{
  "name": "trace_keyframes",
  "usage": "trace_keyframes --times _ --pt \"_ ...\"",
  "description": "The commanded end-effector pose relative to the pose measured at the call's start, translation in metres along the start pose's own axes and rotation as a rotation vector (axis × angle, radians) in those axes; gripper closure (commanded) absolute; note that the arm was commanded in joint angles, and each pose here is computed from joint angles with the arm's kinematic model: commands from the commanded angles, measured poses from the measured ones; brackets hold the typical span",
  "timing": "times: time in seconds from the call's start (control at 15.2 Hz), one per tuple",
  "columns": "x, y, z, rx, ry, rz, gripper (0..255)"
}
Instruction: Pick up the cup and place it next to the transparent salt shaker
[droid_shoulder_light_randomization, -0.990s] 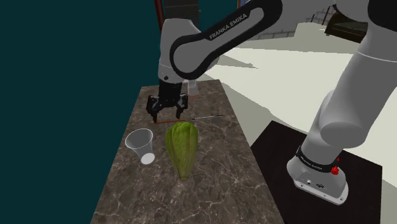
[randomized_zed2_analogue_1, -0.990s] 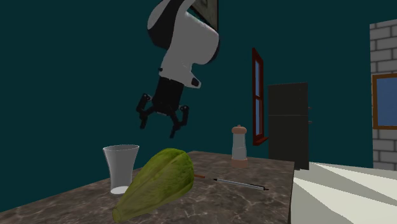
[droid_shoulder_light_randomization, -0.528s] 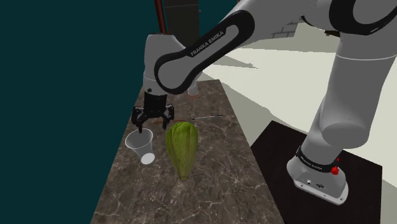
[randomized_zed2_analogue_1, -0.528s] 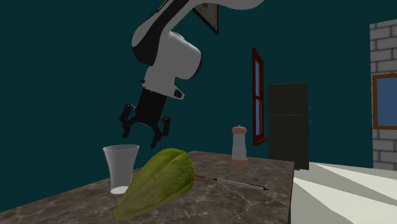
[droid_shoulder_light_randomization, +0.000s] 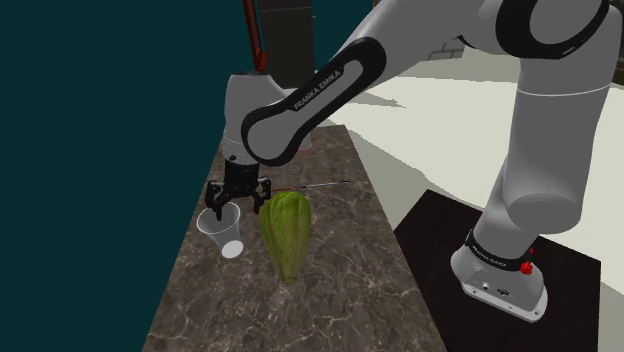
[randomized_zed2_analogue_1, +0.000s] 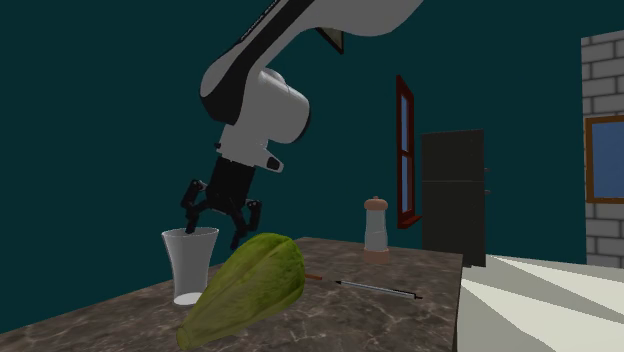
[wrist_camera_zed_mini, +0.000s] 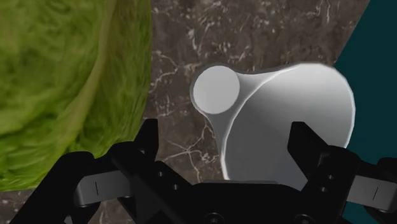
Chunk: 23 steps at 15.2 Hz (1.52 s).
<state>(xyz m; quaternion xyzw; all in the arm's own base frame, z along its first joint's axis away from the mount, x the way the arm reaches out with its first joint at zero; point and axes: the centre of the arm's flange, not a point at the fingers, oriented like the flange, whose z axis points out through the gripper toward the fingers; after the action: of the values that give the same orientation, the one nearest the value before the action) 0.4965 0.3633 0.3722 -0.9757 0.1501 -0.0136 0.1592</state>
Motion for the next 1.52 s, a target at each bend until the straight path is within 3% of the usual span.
trace_keyframes --times 0.0,0.26,0.33,0.92,1.45 --pt "0.0 0.0 0.001 0.0 0.0 0.0 0" --pt "0.0 0.0 0.001 0.0 0.0 0.0 0" --pt "0.0 0.0 0.001 0.0 0.0 0.0 255" --pt "0.0 0.0 0.001 0.0 0.0 0.0 255" --pt "-0.001 -0.013 -0.039 0.0 0.0 0.0 255"
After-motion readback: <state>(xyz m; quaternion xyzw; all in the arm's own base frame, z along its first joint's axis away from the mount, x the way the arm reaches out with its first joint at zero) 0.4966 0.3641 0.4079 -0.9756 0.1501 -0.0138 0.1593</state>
